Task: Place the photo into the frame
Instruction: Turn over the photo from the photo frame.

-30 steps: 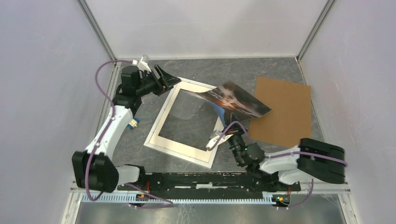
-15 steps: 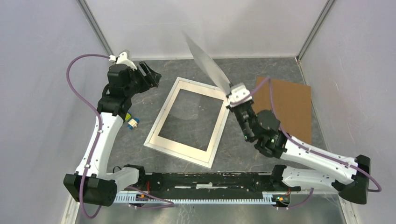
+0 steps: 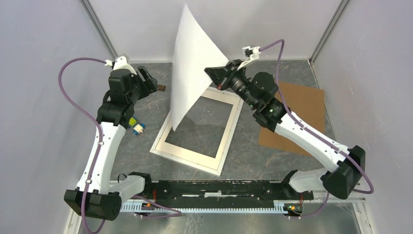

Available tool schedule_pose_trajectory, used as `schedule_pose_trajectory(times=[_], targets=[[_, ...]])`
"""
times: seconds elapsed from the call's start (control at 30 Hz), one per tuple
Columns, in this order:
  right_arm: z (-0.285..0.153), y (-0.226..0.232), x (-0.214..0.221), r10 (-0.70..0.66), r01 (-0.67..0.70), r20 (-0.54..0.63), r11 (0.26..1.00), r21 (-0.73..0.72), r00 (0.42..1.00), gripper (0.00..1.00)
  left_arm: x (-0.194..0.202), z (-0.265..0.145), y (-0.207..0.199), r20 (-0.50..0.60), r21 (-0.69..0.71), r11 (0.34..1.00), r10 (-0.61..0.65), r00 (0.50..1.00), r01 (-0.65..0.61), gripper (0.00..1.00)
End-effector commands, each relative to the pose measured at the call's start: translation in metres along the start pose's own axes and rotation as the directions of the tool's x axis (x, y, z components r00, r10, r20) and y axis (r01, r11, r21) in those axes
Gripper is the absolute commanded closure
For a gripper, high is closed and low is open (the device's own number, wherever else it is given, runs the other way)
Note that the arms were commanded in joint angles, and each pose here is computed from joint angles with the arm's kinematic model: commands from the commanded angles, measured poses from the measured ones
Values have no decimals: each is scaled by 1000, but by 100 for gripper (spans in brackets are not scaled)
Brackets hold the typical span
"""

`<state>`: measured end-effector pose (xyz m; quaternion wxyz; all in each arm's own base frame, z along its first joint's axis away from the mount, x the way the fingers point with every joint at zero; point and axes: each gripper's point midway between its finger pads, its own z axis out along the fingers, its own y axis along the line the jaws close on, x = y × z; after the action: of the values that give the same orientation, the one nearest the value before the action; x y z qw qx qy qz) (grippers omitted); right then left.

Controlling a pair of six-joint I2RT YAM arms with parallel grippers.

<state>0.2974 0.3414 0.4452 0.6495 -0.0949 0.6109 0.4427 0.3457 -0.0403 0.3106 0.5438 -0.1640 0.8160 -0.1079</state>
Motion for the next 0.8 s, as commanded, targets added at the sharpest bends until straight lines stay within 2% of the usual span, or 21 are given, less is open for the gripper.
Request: schedule_pose_trajectory(times=[0.0,0.13,0.23,0.47,0.63,0.77], targets=[[-6,-35,31,489,-500,-149,865,-46,860,100,-24,-11,0,74,-5,999,44,996,-43,23],[-30,-99,91,670,-664,-244,738,120,701,100,-21,-10,-6,65,29,999,39,997,-41,23],[-43,-127,138,731,-711,-332,672,206,596,100,-19,-8,-9,58,50,998,36,998,-39,23],[-58,-172,217,723,-655,-481,675,340,495,100,-15,-5,-13,51,74,996,36,998,-40,23],[-63,-198,246,678,-588,-571,717,374,463,100,-12,-3,-17,39,95,995,32,999,-35,23],[-67,-222,258,671,-550,-582,730,407,459,100,-10,-2,-20,30,112,993,27,999,-30,23]])
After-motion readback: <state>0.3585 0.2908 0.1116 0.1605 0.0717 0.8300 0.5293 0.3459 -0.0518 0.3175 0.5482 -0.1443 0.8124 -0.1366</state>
